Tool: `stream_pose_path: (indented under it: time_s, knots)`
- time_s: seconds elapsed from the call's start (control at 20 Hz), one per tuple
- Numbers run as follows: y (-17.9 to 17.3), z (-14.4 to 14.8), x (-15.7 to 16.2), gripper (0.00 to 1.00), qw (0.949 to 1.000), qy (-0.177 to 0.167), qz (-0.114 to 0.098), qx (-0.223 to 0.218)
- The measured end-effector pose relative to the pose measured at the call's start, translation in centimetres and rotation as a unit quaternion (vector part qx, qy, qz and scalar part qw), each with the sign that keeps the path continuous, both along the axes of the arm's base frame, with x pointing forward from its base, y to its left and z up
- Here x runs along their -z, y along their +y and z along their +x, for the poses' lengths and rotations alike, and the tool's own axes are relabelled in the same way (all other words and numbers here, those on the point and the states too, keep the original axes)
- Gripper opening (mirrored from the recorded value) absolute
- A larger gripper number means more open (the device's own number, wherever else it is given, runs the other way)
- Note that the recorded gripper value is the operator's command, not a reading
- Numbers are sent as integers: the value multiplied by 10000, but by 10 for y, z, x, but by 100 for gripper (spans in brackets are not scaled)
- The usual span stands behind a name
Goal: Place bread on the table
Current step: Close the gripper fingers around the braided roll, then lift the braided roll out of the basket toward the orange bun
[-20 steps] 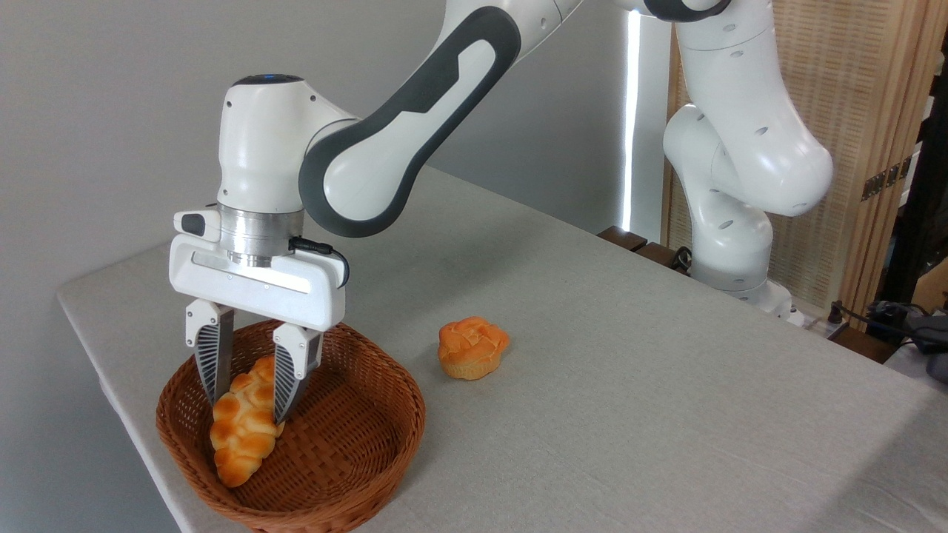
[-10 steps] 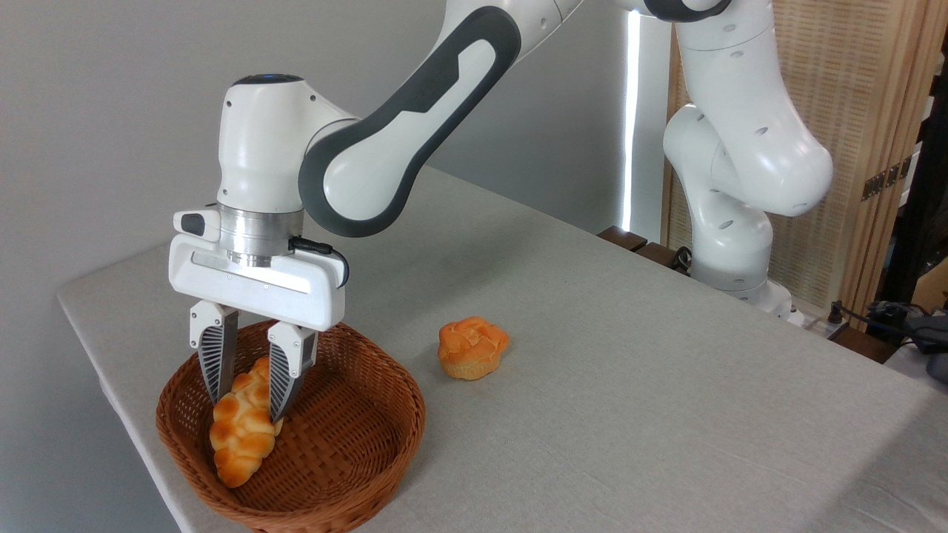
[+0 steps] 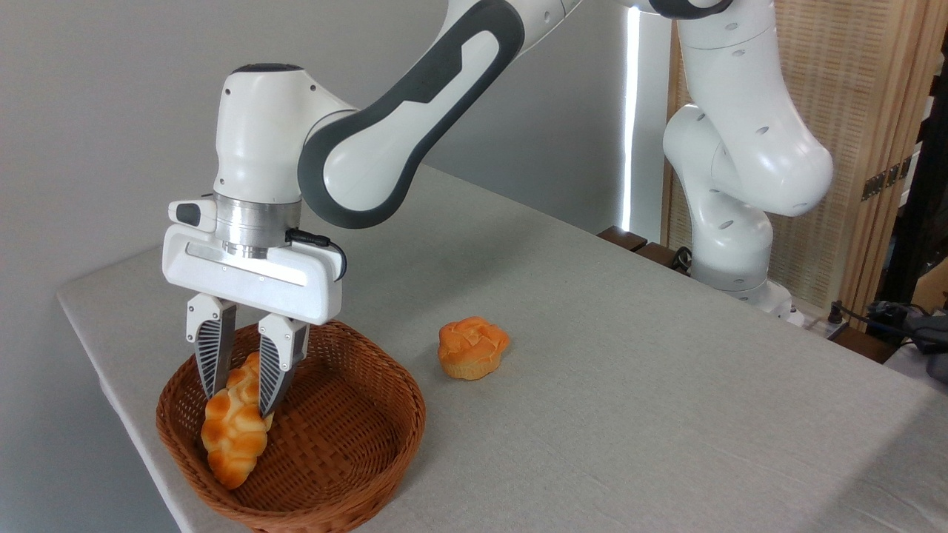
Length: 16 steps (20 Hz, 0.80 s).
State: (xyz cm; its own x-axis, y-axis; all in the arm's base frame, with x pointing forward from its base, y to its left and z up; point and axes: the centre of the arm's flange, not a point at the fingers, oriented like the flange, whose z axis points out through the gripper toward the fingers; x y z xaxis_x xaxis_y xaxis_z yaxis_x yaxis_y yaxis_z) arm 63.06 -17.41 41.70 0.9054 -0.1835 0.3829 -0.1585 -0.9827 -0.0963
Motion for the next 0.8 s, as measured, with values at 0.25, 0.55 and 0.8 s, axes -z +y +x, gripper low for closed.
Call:
stream_pose_path:
  time_s: [0.25,0.55,0.8]
  knots:
    - [3,1,-5,48,10000,-38,-3,-25]
    - [12,-3,-42,48,9995,-308,-45,-89]
    - [15,-10,-63,48,9994,-324,-8,-131]
